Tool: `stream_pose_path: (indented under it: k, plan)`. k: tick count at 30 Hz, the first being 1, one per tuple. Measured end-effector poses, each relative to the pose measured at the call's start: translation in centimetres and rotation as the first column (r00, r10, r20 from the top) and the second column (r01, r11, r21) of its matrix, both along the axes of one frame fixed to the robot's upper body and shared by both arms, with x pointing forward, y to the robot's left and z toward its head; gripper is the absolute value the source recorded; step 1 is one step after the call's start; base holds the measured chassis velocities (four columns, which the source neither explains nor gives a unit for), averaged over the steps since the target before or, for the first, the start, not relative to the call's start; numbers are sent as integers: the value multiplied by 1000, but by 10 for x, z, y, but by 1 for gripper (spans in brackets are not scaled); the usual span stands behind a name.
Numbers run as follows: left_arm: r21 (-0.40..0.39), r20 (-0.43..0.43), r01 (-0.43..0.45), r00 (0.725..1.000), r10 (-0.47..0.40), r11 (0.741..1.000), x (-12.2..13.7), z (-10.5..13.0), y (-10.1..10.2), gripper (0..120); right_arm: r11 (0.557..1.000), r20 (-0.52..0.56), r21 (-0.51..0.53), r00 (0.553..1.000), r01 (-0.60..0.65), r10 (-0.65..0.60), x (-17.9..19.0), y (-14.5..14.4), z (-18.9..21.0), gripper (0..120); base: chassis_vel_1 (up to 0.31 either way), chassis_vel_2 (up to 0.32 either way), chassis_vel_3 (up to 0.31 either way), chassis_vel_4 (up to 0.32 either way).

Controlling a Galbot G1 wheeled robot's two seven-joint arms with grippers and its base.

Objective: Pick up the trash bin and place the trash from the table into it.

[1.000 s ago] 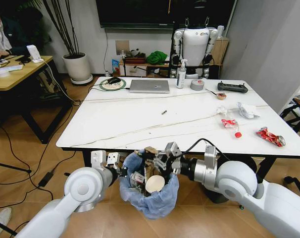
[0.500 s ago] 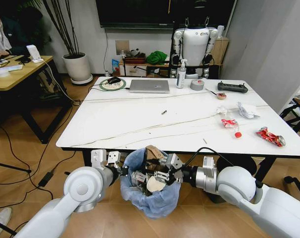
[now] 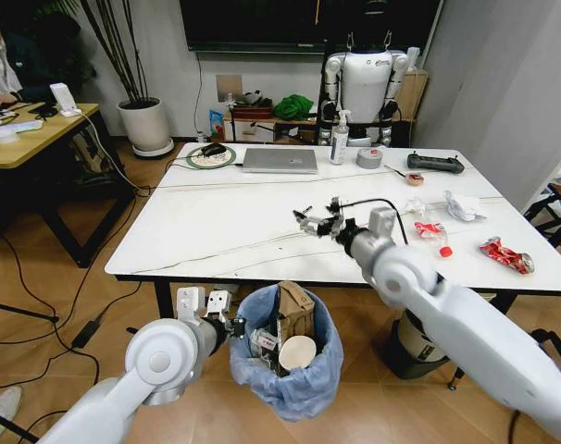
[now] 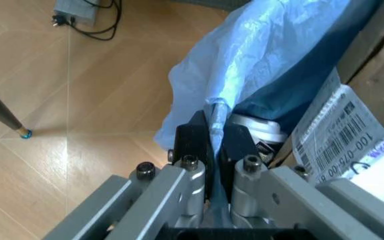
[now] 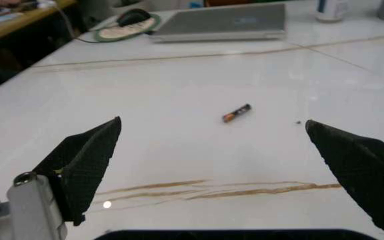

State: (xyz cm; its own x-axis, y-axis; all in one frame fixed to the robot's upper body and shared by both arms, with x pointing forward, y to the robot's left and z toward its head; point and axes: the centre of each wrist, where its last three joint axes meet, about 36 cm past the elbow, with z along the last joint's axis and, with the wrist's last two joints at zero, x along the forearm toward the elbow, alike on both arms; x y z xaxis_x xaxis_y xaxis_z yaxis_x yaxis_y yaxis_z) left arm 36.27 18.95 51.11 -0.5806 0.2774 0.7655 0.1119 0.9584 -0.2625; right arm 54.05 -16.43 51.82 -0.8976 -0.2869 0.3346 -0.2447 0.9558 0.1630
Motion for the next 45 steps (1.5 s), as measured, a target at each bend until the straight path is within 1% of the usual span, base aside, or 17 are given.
stream_pose_path:
  k: [2,3,8,9,12,16,19,24,30,34,36,37,38,41,42,43,45]
  plan:
    - [0,-1,0,1000,0,1000,1,-1,0,0,999,-30,15,998,48,-47,18,19,0,100,0,0,0,0]
    - [0,-1,0,1000,0,1000,1,-1,0,0,999,-30,15,998,48,-47,18,19,0,100,0,0,0,0]
    - [-1,-3,-1,1000,1,1000,2,-2,-1,0,989,-88,104,992,102,-93,56,75,20,100,0,0,0,0]
    - [-1,-4,0,1000,0,1000,1,-2,-1,0,987,-95,105,989,119,-110,65,82,23,100,0,0,0,0]
    - [-4,-4,2,1000,-2,1000,0,-1,-2,0,984,-101,89,985,152,-143,77,91,25,100,0,0,0,0]
    - [-5,3,2,1000,-2,1000,-1,1,-1,0,979,-130,17,971,204,-200,97,94,12,100,0,0,0,0]
    - [-5,3,2,1000,-2,1000,-2,1,0,0,977,-137,1,968,213,-211,100,93,7,100,0,0,0,0]
    - [-7,3,2,1000,-2,1000,-3,1,-1,0,963,-162,-54,949,265,-271,122,97,-12,100,0,0,0,0]
    - [-7,10,0,1000,0,1000,-3,3,1,0,953,-169,-81,938,292,-301,137,96,-24,100,0,0,0,0]
    - [-5,14,-1,1000,1,1000,-3,5,2,0,951,-174,-85,936,297,-308,139,96,-28,100,0,0,0,0]
    - [-3,15,-3,1000,3,1000,-3,5,3,0,952,-174,-85,936,294,-305,139,96,-30,98,0,0,0,0]
    - [-3,16,-4,1000,4,1000,-3,5,3,0,953,-175,-86,937,291,-302,138,96,-32,93,0,0,0,0]
    - [-3,16,-4,1000,4,1000,-3,5,3,0,954,-176,-85,938,288,-299,138,97,-33,91,0,0,0,0]
    - [-3,17,-5,1000,5,1000,-2,5,3,0,955,-177,-84,939,283,-294,137,97,-34,88,0,0,0,0]
    - [-3,17,-6,1000,6,1000,-2,5,3,0,956,-177,-84,940,281,-292,137,97,-35,86,0,0,0,0]
    - [-3,18,-7,1000,7,1000,-1,5,4,0,958,-180,-86,941,275,-286,136,97,-38,78,0,0,0,0]
    - [-3,19,-7,1000,7,1000,-1,5,4,0,958,-181,-87,941,274,-285,136,97,-39,74,0,0,0,0]
